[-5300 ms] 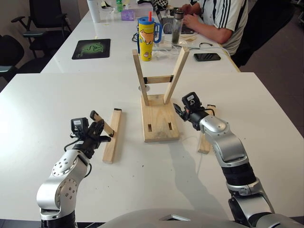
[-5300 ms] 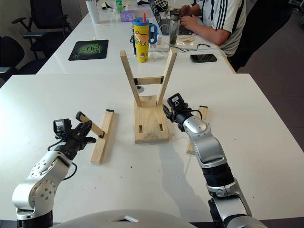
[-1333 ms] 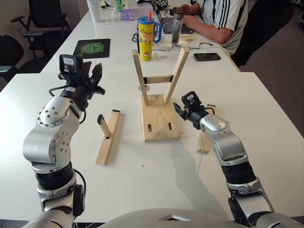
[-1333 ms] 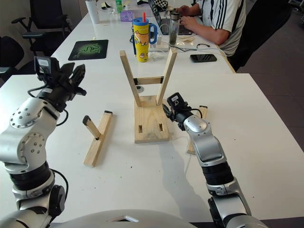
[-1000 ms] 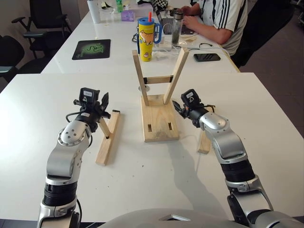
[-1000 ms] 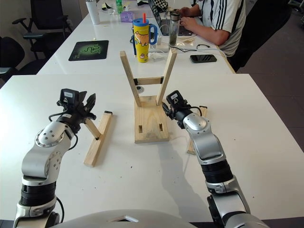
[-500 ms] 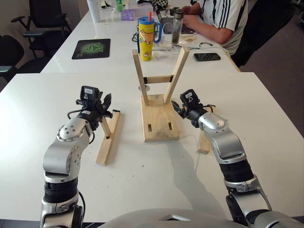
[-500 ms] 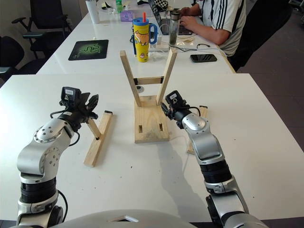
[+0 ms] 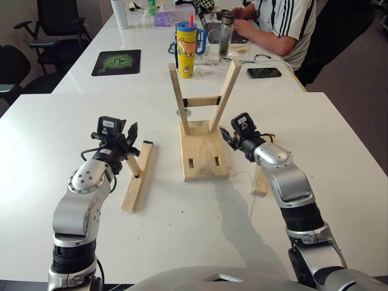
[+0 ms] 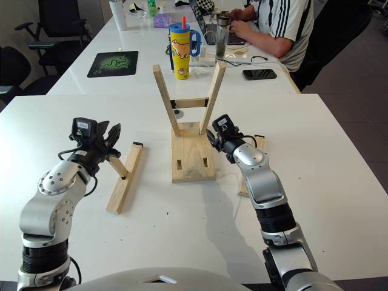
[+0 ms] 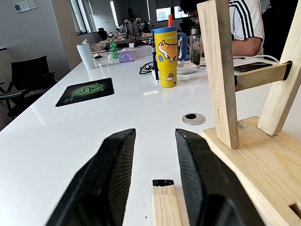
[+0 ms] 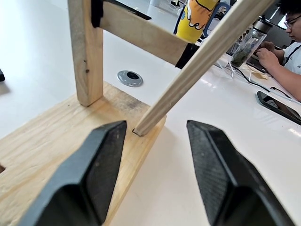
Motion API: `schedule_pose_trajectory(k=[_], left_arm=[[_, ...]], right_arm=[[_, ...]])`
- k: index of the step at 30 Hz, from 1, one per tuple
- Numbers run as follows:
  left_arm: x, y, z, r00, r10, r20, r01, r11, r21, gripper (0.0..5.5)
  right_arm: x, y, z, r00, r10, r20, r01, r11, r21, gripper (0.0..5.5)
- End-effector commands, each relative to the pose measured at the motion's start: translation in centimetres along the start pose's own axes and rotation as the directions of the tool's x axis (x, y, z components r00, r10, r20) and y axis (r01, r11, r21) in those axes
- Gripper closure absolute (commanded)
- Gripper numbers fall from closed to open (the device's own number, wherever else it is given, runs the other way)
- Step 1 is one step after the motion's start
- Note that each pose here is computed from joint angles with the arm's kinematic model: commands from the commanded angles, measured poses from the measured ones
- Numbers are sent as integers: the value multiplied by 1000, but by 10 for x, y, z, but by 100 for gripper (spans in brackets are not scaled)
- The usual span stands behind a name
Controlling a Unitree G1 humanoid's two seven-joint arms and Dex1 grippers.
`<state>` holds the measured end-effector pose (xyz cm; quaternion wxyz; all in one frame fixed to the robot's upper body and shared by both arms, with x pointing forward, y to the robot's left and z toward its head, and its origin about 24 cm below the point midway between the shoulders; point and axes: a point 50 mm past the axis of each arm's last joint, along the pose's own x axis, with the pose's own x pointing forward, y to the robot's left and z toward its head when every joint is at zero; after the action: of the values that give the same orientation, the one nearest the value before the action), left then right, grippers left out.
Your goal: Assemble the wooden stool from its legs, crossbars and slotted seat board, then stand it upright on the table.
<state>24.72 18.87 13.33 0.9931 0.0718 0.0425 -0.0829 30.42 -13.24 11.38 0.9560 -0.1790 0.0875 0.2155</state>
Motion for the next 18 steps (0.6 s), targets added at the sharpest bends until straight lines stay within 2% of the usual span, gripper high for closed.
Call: schedule_pose_trajectory(k=[1, 4, 7, 9, 15, 18], left_arm=[[-3, 2, -23, 992, 16, -125, -18, 1000, -12, 395], [-1, 4, -15, 995, 23, -94, -23, 1000, -3, 395], [3, 10, 7, 999, 47, 3, -47, 999, -20, 395], [4, 14, 29, 993, 51, 103, -45, 997, -60, 395], [2, 32, 76, 955, 75, 286, -10, 976, -219, 395], [2, 56, 67, 965, 140, 223, -70, 953, -295, 395]], right_arm=[[1, -5, 5, 1000, -6, 15, 6, 1000, -11, 314], [1, -5, 5, 1000, -7, 15, 7, 1000, -12, 314], [1, -5, 5, 1000, -5, 15, 5, 1000, -12, 314], [1, -4, 5, 1000, -3, 15, 3, 1000, -12, 314], [1, -3, 4, 1000, -4, 10, 4, 1000, -9, 314], [0, -3, 3, 1000, -9, 8, 9, 1000, -5, 314]])
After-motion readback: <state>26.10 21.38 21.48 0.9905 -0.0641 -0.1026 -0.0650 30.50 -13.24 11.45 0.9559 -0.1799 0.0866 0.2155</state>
